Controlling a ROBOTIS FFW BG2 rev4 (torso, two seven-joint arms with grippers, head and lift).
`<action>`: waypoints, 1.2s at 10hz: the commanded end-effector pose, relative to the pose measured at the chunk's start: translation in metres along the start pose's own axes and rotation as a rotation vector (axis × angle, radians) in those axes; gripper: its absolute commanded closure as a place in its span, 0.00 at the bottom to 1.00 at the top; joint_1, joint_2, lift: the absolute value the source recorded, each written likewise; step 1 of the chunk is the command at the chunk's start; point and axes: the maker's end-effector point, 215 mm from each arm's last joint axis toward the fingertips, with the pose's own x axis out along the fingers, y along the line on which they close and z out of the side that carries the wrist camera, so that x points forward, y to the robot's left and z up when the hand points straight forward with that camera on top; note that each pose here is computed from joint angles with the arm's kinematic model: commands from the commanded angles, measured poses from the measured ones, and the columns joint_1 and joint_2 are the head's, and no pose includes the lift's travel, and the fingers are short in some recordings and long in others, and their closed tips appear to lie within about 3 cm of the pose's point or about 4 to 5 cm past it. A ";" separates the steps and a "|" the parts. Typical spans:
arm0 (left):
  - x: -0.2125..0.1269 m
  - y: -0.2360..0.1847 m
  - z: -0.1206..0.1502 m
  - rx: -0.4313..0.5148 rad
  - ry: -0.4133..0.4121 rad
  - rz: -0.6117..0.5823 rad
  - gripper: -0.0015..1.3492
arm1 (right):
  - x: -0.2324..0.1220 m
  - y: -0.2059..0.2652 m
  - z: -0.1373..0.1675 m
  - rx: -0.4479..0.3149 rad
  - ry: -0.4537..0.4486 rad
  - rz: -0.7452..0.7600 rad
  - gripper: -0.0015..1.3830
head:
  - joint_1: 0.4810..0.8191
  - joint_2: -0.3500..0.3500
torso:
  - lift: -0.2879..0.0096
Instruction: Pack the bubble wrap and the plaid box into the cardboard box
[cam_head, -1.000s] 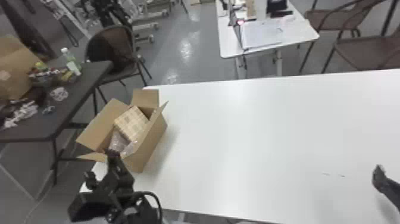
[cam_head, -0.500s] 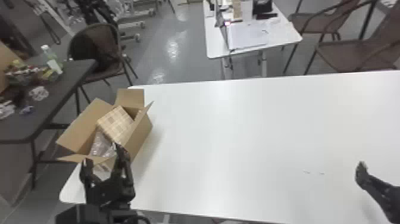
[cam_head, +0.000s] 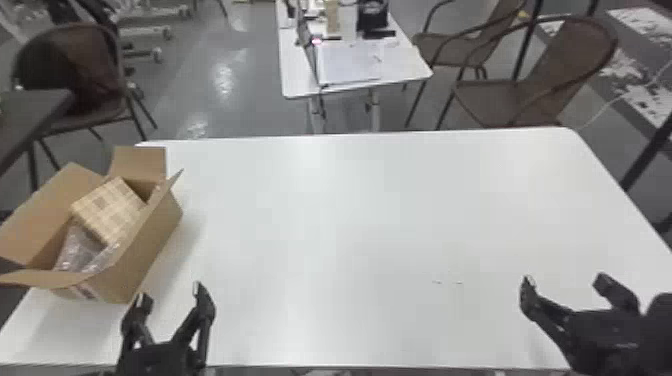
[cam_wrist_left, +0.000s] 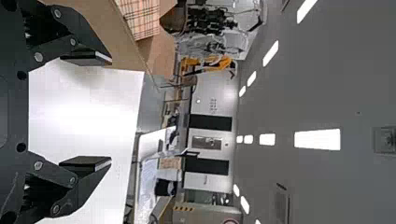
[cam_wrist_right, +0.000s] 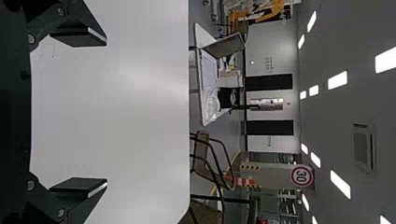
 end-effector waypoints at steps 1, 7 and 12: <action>0.001 -0.006 -0.008 -0.007 0.028 -0.007 0.38 | 0.000 0.001 0.000 -0.004 0.006 0.006 0.16 | 0.63 0.62 | 0.56; 0.009 -0.005 0.000 -0.008 0.004 -0.005 0.38 | 0.007 0.009 0.008 -0.021 -0.013 0.028 0.16 | 0.63 0.63 | 0.56; 0.014 -0.006 0.002 -0.011 -0.009 -0.005 0.38 | 0.010 0.008 0.015 -0.041 -0.031 0.026 0.16 | 0.63 0.63 | 0.56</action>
